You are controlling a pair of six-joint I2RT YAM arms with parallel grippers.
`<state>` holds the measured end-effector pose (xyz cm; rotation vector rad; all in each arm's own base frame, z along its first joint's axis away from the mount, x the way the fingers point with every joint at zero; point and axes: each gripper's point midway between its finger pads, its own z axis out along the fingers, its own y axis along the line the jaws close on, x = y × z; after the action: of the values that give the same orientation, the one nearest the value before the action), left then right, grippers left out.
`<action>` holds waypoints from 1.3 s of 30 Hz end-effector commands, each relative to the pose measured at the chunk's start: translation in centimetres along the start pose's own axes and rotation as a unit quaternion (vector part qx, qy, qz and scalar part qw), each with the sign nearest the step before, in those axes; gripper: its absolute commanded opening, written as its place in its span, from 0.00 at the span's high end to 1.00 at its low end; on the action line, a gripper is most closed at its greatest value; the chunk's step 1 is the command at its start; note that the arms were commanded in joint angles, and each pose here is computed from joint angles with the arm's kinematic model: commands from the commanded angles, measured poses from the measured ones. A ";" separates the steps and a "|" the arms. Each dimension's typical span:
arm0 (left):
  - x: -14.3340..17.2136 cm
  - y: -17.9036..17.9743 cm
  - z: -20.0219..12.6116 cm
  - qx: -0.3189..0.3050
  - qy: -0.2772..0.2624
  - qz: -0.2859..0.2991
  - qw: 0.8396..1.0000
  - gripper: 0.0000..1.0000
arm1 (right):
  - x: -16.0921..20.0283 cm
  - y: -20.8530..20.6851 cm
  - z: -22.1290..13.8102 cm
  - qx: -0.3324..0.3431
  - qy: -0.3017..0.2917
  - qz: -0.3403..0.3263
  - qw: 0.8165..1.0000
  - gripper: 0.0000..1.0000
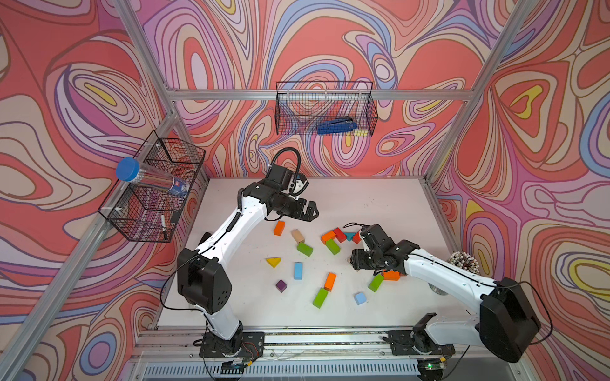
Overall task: Assemble a heart with building blocks
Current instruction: Assemble the building block at the center of the board.
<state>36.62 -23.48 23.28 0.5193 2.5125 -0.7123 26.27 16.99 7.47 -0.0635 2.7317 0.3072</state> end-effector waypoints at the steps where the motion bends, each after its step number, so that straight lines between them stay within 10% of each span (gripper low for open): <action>1: 0.1 -0.8 -0.8 0.015 -0.015 0.011 1.000 0.00 | -0.5 -0.7 1.4 0.028 -0.009 0.023 0.999 0.37; 11: 0.2 -1.0 -2.8 -0.002 -0.032 0.010 0.999 0.00 | -0.3 -0.7 3.9 0.045 0.013 0.040 0.998 0.40; 21: 0.3 -1.5 -3.3 0.008 -0.037 0.002 0.999 0.00 | -1.3 -1.5 4.4 0.083 -0.002 0.106 0.991 0.64; 39: 0.4 -2.0 -3.3 0.024 -0.035 -0.011 0.999 0.00 | -1.5 -4.9 3.8 0.174 -0.035 0.314 0.933 0.85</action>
<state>34.81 -23.04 25.46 0.4795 2.4659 -0.7589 29.06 13.96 3.78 0.7839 2.6688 0.0214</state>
